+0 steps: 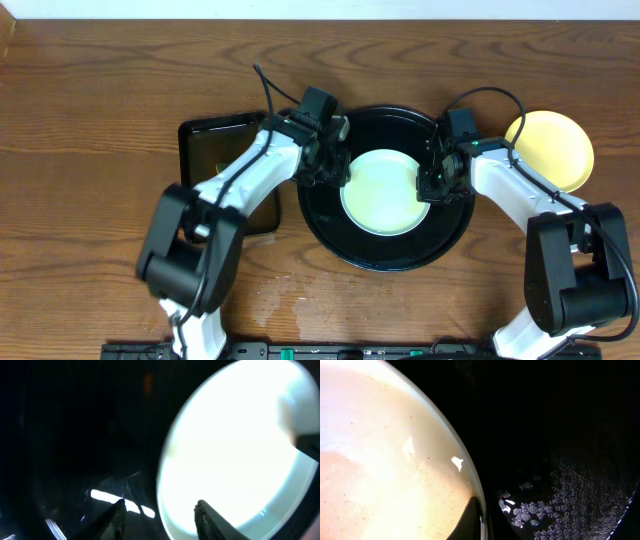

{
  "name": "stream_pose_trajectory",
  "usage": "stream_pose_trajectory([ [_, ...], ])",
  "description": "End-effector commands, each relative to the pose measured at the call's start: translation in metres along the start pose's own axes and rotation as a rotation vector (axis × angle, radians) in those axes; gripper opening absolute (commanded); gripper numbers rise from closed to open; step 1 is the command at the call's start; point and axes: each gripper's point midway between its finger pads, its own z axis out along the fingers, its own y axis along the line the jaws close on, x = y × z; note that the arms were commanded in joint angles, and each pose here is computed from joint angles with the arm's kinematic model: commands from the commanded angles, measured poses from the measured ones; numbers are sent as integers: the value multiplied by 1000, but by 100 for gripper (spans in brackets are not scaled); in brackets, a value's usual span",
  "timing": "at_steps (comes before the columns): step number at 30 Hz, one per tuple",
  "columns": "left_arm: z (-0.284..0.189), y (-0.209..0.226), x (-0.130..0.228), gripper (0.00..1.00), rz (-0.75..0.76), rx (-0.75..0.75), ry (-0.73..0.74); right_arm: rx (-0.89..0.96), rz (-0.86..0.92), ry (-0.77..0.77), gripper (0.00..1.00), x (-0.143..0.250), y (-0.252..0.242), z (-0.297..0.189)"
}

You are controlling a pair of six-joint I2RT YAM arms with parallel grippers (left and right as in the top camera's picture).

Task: Clean dirty plates on tray and stack at the side
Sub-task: 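Wipe the pale blue plate again with the sponge in the left gripper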

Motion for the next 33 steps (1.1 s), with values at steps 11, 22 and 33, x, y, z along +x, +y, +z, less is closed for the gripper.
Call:
stream_pose_trajectory([
  [11, 48, 3, 16, 8, -110, 150, 132, -159, -130, 97, 1, 21, 19, 12],
  [22, 47, 6, 15, 7, -87, 154, 129, -757, -170, 46, 17, 13, 57, -39],
  [33, 47, 6, 15, 7, -88, 154, 129, -708, -126, 57, 15, 11, 51, -34],
])
